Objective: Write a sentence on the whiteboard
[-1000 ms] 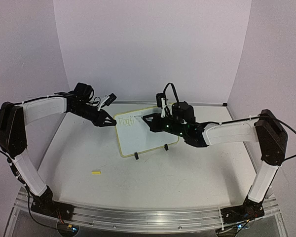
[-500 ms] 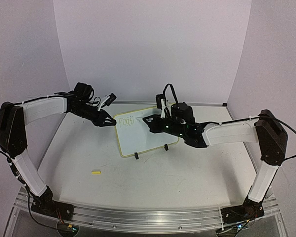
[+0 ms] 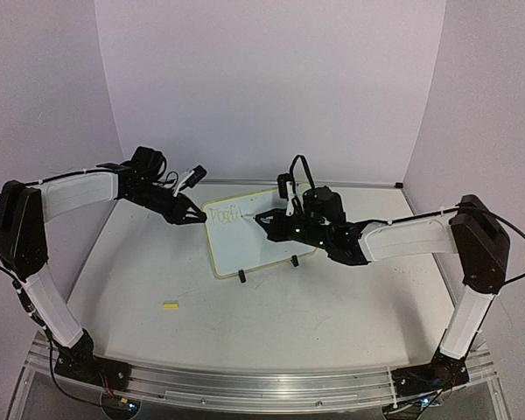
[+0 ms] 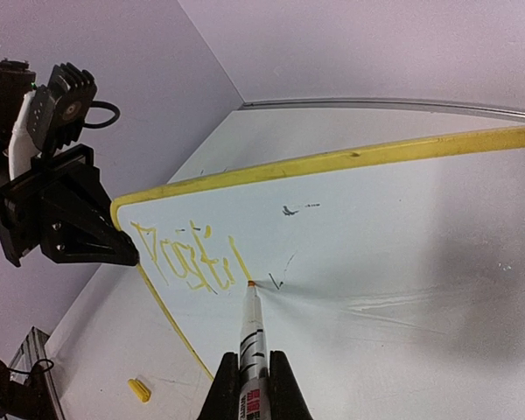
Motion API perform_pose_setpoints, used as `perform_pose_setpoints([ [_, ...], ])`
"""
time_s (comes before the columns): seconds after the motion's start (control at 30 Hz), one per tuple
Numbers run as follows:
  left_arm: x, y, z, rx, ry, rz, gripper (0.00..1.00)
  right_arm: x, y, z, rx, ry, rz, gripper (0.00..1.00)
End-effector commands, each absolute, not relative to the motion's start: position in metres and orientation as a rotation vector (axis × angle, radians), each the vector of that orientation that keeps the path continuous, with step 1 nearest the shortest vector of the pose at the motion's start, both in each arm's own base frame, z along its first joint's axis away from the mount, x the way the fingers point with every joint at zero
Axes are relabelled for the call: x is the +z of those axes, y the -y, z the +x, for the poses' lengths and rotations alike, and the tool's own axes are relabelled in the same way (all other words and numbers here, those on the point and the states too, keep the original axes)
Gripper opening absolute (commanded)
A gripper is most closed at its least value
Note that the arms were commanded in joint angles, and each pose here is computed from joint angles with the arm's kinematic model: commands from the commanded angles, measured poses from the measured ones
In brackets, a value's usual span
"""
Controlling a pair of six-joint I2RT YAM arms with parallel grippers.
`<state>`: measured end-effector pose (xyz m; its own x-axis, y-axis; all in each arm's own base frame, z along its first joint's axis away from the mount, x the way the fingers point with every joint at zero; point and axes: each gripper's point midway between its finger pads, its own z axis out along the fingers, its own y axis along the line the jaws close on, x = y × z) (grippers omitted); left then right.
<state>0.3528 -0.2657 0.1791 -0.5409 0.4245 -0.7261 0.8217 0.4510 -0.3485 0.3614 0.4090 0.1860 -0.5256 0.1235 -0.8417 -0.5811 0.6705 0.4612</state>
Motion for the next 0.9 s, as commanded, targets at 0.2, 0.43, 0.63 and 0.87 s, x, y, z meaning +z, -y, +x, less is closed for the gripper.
perform_pose_setpoints([
  [0.2,0.173,0.268,0.347,-0.898,-2.189,1.078,0.00,0.221,-0.398,0.375,0.870,-1.852,-0.289,0.00],
  [0.43,0.173,0.268,0.347,-0.897,-2.189,1.078,0.00,0.236,-0.396,0.377,0.857,-1.817,-0.284,0.00],
  [0.63,0.172,0.268,0.347,-0.898,-2.190,1.079,0.00,0.242,-0.397,0.378,0.858,-1.802,-0.286,0.00],
  [0.87,0.174,0.268,0.347,-0.895,-2.186,1.079,0.00,0.234,-0.400,0.379,0.862,-1.820,-0.291,0.00],
])
